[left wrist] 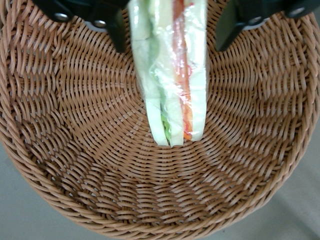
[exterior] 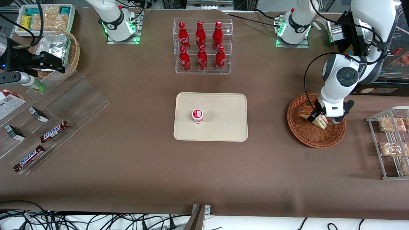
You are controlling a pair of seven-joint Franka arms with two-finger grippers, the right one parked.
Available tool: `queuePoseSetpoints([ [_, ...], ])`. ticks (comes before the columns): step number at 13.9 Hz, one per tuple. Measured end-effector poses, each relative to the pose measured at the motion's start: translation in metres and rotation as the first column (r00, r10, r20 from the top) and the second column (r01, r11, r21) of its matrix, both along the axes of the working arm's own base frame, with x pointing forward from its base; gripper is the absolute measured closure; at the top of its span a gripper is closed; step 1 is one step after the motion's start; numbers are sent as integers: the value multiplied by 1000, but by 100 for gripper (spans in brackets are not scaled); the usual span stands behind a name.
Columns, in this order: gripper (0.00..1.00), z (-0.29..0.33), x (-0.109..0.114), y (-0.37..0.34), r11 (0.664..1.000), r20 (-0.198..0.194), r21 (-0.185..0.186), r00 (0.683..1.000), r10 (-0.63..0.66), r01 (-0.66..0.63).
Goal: Place sandwich from basket to tray
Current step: 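Lower the open left gripper around the sandwich's upright edge, then close the left gripper on the sandwich and lift it from the basket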
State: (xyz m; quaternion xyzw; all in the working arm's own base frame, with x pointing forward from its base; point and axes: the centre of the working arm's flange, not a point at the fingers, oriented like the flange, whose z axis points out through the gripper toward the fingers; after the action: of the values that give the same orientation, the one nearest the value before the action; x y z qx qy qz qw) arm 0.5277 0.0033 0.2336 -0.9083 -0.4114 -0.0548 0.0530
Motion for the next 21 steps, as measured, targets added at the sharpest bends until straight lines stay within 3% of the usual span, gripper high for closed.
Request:
queuePoseSetpoints([
  [3, 57, 0, 0, -1, 1000, 2, 4, 1000, -3, 3],
  [5, 74, -1, -1, -3, 998, 2, 35, 999, -50, 50],
  [9, 75, 4, -1, -7, 995, 1, 59, 996, -84, 83],
  [12, 81, 31, 5, -12, 991, -37, 83, 994, -106, 108],
  [13, 83, 49, 11, -16, 991, -52, 64, 992, -115, 118],
  [17, 83, 160, 39, -17, 981, -152, -73, 971, -187, 177],
  [21, 83, 262, 55, -25, 948, -162, -165, 940, -299, 273],
])
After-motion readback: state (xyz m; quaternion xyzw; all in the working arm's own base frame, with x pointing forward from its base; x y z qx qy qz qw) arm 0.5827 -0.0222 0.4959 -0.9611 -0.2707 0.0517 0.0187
